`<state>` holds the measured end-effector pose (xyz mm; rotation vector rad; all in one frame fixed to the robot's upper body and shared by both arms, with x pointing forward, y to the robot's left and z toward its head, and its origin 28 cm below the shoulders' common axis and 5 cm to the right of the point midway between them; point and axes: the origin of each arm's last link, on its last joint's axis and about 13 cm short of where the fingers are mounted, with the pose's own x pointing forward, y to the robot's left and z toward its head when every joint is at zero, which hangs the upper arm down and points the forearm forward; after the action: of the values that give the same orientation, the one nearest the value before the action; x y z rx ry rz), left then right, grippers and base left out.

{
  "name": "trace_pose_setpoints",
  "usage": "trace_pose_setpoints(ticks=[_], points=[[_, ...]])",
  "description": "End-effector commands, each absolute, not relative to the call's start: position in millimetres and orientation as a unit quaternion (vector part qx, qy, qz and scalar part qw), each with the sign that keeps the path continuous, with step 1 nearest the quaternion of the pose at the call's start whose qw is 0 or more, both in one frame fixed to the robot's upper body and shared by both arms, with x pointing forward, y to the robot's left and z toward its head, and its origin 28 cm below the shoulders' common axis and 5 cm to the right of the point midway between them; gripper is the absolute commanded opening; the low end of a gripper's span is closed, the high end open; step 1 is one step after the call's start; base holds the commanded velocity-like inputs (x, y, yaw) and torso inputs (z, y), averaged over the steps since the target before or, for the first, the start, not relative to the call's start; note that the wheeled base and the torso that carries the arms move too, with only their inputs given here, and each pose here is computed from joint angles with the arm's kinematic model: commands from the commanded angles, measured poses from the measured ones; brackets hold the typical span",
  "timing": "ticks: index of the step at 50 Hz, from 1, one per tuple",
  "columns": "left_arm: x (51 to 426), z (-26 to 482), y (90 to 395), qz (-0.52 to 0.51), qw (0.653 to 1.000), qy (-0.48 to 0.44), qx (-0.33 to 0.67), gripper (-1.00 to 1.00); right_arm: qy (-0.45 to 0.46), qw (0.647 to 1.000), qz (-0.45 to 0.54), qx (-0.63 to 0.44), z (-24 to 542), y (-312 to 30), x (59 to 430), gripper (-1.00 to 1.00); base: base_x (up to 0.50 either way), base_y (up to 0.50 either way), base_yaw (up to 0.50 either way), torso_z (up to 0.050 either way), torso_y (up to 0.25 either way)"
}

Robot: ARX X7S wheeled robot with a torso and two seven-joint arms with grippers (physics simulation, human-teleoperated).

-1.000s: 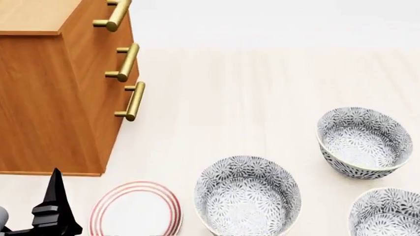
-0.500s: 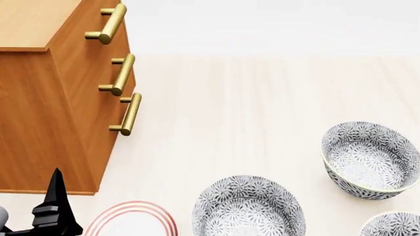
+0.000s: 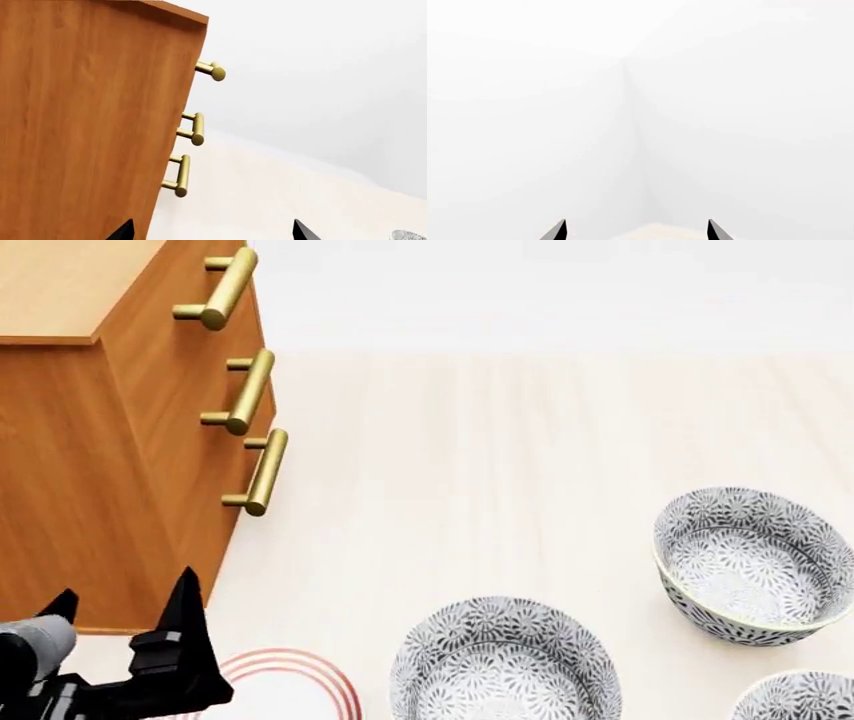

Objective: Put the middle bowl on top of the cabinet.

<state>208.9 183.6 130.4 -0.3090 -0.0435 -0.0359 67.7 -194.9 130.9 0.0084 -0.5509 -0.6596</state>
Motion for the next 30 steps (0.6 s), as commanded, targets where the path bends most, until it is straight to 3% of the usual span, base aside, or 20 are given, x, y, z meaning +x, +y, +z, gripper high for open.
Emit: trace_pose_setpoints(ticks=[1, 20, 30], points=[[217, 148, 161, -0.059, 0.975, 0.020, -0.212, 1.00, -0.268, 0.905, -0.330, -0.010, 126, -200, 65, 1.00, 0.00, 0.00, 0.00, 0.000, 0.000], [215, 120, 133, -0.127, 0.925, 0.152, -0.325, 1.00, -0.271, 0.904, -0.330, -0.012, 126, -203, 62, 1.00, 0.00, 0.00, 0.00, 0.000, 0.000], [213, 113, 125, -0.130, 0.924, 0.166, -0.319, 1.00, -0.273, 0.904, -0.330, -0.013, 127, -204, 59, 1.00, 0.00, 0.00, 0.00, 0.000, 0.000]])
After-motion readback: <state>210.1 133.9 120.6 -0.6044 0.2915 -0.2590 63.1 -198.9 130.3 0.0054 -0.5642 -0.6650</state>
